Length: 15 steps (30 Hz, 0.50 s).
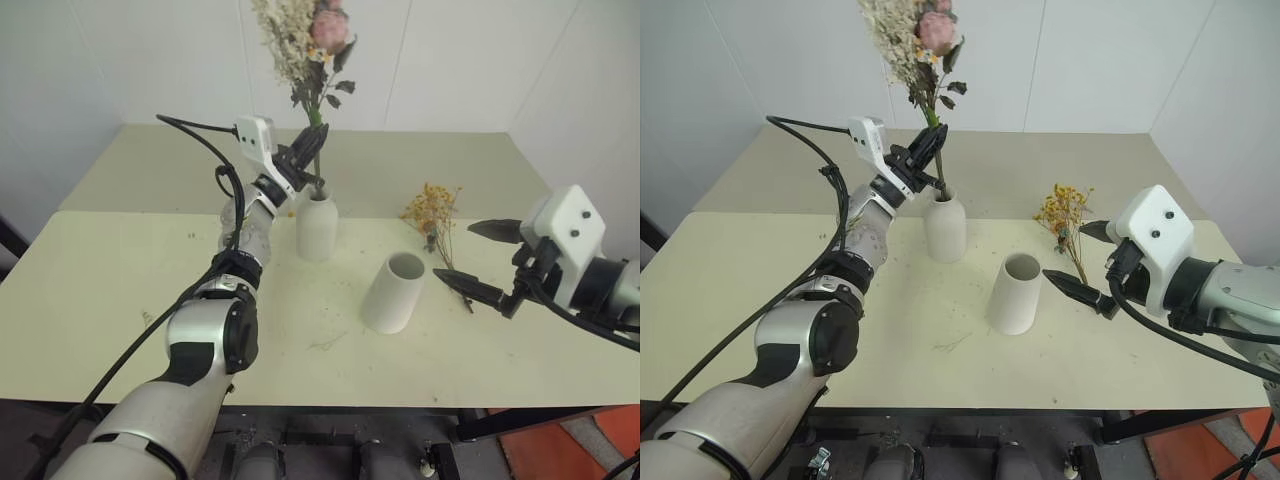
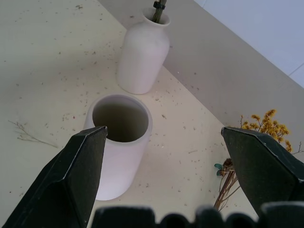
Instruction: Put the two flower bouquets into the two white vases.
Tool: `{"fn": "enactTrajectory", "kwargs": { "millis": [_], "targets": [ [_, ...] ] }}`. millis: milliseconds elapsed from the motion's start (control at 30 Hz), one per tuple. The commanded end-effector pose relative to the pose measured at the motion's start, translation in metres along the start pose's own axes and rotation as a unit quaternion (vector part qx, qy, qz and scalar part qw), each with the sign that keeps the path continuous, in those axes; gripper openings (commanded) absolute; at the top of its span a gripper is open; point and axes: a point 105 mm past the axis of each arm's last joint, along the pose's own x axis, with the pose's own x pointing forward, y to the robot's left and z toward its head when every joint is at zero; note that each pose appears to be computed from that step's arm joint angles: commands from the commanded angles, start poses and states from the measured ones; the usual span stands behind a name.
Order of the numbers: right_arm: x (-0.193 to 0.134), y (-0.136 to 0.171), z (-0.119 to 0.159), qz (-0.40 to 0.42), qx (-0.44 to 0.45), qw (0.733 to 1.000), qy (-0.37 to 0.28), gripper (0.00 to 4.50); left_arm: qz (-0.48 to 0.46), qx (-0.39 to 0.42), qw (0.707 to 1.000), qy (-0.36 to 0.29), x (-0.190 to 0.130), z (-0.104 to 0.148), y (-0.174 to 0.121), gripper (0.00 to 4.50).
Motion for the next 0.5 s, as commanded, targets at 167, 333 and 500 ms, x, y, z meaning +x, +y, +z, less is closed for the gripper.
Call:
{"fn": "enactTrajectory", "kwargs": {
  "millis": [167, 333, 500],
  "targets": [
    [-0.009, -0.004, 0.005, -0.019, -0.007, 1.0, -0.005, 4.5, -0.009, 0.015, 1.0, -0.017, -0.004, 0.005, -0.001, 1.73],
    [-0.01, -0.004, 0.003, -0.024, -0.004, 1.0, -0.001, 4.5, -0.012, 0.032, 0.999, -0.007, -0.01, 0.002, 0.002, 3.4],
    [-0.01, -0.006, 0.001, -0.027, -0.001, 1.0, 0.003, 4.5, -0.052, 0.089, 0.995, 0.015, -0.017, 0.0, -0.004, 4.47]
  ]
}}
